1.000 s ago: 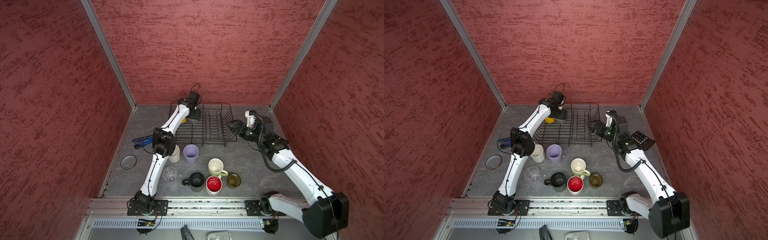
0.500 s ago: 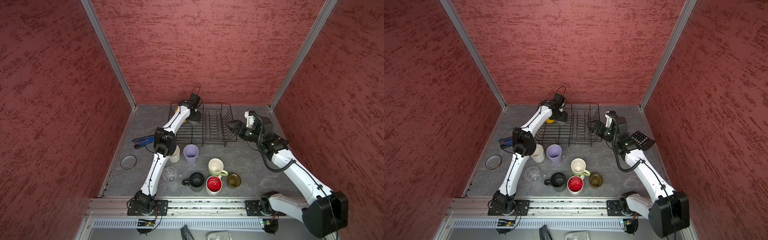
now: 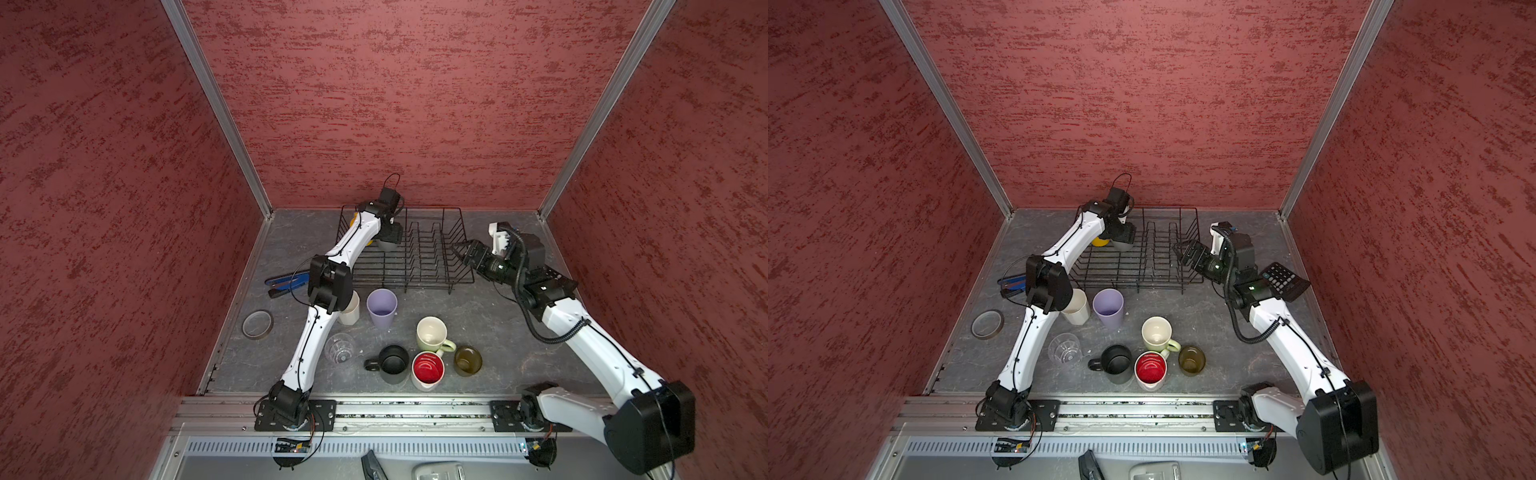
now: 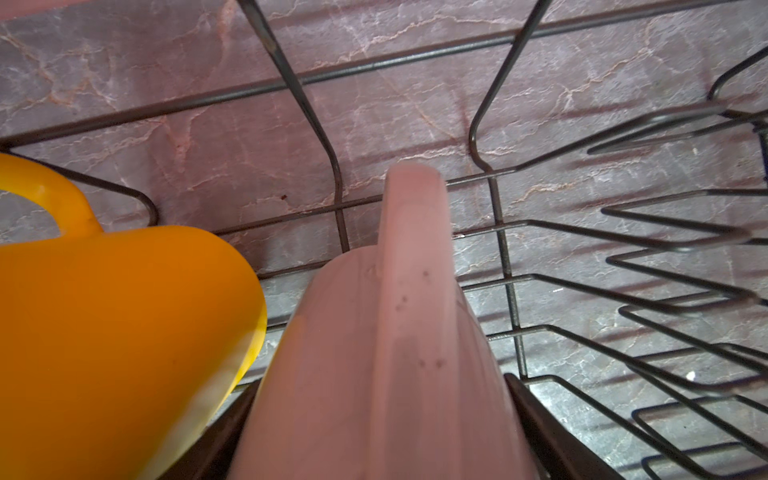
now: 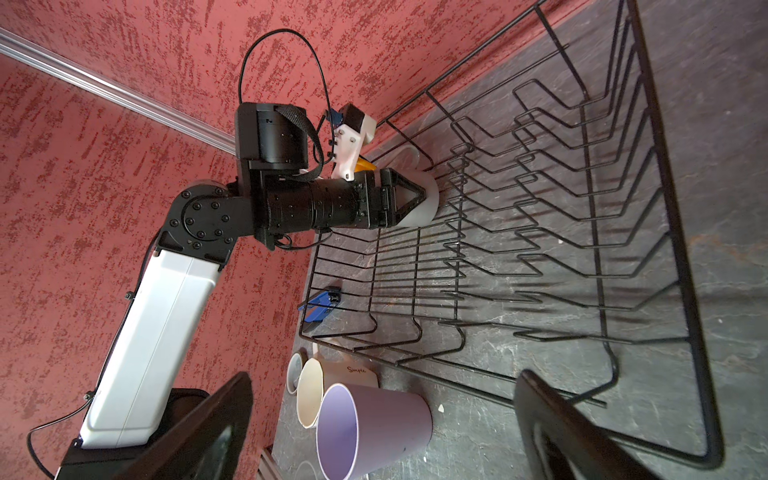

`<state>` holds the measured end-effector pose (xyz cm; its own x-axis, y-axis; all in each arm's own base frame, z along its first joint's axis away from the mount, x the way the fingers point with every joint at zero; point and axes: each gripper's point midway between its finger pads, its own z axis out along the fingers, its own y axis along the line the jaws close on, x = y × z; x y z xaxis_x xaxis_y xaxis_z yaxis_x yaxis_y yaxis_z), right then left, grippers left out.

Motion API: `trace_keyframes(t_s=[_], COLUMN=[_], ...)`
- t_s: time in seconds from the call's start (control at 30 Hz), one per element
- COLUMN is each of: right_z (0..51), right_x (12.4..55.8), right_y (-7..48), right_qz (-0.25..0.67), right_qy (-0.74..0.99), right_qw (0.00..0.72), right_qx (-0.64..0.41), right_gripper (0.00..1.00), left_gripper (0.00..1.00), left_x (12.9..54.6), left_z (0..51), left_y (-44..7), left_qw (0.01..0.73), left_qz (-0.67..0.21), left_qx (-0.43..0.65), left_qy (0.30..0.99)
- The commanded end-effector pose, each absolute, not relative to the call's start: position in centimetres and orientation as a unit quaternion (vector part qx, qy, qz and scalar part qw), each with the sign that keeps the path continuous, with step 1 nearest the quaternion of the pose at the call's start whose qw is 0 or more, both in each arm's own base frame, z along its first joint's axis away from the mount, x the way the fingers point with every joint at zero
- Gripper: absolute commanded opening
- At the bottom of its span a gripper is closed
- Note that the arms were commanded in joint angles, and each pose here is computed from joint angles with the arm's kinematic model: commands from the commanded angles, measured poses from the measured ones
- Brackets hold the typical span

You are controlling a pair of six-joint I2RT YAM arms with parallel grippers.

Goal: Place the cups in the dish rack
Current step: 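Open the left gripper and raise it off the standing white mug, then draw the left arm back while the right gripper reaches to the cream mug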

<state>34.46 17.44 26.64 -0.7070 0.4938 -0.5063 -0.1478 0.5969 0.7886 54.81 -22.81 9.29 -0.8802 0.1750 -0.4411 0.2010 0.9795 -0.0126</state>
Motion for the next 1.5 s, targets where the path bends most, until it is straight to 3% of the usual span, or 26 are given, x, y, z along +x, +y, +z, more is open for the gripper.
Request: trace_keyframes(t_s=[0.0,0.17,0.37,0.7,0.97,1.23,1.47], right_z=[26.6,26.7,26.6,26.8,26.7,25.5,22.7], right_x=[34.5,34.5,34.6,34.7,34.9,34.0,30.4], right_y=[17.6,17.6,17.7,17.5,16.3,15.6,17.5], right_qz=[0.447,0.448,0.452,0.442,0.384,0.320,0.281], right_qy=[0.809,0.808,0.807,0.811,0.836,0.875,0.912], right_qw=[0.366,0.367,0.364,0.369,0.381,0.359,0.299], right_qx=[0.107,0.107,0.108,0.104,0.092,0.056,0.002], right_gripper=[0.99,0.99,0.99,0.98,0.95,0.78,0.67], left_gripper=[0.71,0.89,0.95,0.96,0.96,0.96,0.97], left_x=[55.9,56.2,56.3,56.0,54.9,52.8,50.3], left_z=[9.9,10.4,10.9,13.6,18.2,24.6,31.7], left_y=[-23.0,-23.0,-22.9,-23.9,-25.0,-24.8,-23.6], left_qw=[0.246,0.255,0.261,0.284,0.321,0.371,0.450], left_qz=[-0.036,-0.033,-0.031,-0.045,-0.065,-0.096,-0.135], left_qx=[0.099,0.103,0.101,0.106,0.112,0.098,0.076], left_qy=[0.964,0.961,0.959,0.952,0.938,0.919,0.880])
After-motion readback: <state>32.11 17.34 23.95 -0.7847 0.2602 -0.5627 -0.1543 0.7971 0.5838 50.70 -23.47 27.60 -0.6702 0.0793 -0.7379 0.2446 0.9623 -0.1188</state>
